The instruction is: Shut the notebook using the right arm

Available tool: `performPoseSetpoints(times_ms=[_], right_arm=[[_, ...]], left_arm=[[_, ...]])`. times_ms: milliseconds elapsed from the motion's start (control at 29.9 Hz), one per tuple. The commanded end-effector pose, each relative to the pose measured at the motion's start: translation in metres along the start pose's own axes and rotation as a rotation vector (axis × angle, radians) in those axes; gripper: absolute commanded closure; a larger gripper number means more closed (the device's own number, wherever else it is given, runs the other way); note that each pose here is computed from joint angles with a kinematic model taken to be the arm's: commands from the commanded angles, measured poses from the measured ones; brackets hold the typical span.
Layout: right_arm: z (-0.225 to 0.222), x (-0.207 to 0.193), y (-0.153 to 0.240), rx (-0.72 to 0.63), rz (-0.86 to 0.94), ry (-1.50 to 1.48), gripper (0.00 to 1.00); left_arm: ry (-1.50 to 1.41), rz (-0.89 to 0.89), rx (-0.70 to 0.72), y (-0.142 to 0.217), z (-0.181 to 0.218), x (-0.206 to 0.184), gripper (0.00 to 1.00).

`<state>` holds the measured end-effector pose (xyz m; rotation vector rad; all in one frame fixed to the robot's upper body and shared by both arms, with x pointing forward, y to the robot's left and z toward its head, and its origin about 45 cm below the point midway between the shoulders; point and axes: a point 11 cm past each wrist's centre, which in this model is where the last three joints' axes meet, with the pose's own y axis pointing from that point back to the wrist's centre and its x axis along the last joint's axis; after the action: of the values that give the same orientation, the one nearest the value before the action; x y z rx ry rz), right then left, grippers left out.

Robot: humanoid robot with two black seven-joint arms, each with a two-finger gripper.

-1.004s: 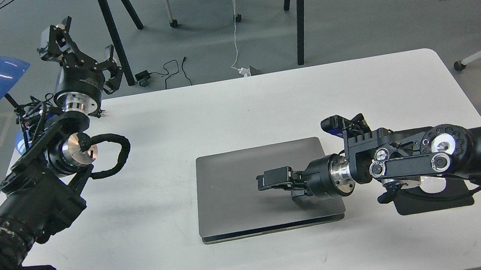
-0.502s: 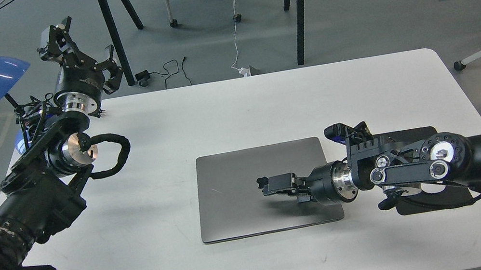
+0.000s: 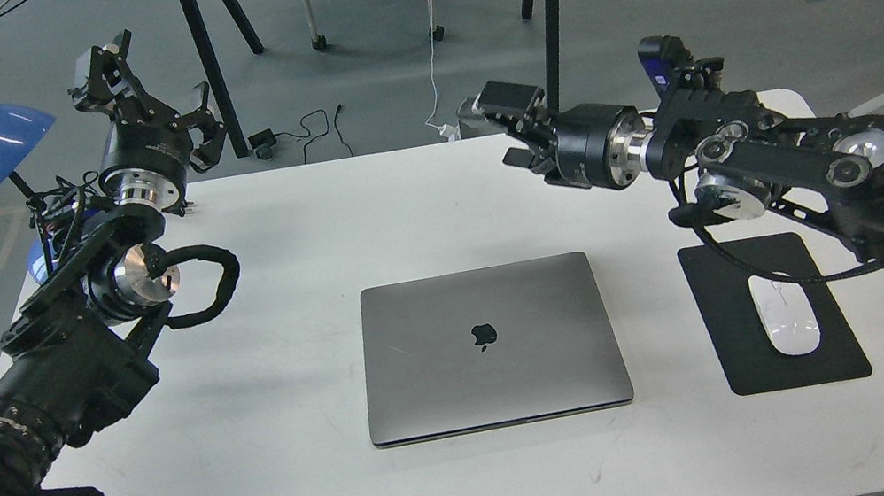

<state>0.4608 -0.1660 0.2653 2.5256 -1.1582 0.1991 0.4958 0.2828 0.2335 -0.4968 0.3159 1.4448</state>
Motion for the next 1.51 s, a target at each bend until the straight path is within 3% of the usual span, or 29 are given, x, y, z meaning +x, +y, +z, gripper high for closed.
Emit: performPoseSetpoints(times_ms=[0,234,502,703,904,1205,1473], right_arm=[[-0.012,0.051,0.010,0.086,0.170,-0.135,0.00],[-0.016,0.098,0.035,0.278,0.352,-0.464,0.00],[0.001,0.116,0.056,0.410,0.431,-0.773,0.00],[0.015,0.119,0.071,0.514,0.395,-0.930,0.00],[0.035,0.107,0.078,0.540,0.345,-0.956,0.00],[0.063,0.110,0.083,0.558,0.419,-1.108,0.00],[0.067,0.105,0.079,0.538,0.416,-1.112,0.00]], left_arm=[[0.000,0.000,0.001,0.000,0.000,0.000,0.00],[0.000,0.000,0.001,0.000,0.000,0.000,0.00],[0.000,0.000,0.001,0.000,0.000,0.000,0.00],[0.000,0.000,0.001,0.000,0.000,0.000,0.00],[-0.002,-0.001,0.001,0.000,0.000,0.000,0.00],[-0.002,-0.001,0.001,0.000,0.000,0.000,0.00],[-0.002,-0.001,0.001,0.000,0.000,0.000,0.00]])
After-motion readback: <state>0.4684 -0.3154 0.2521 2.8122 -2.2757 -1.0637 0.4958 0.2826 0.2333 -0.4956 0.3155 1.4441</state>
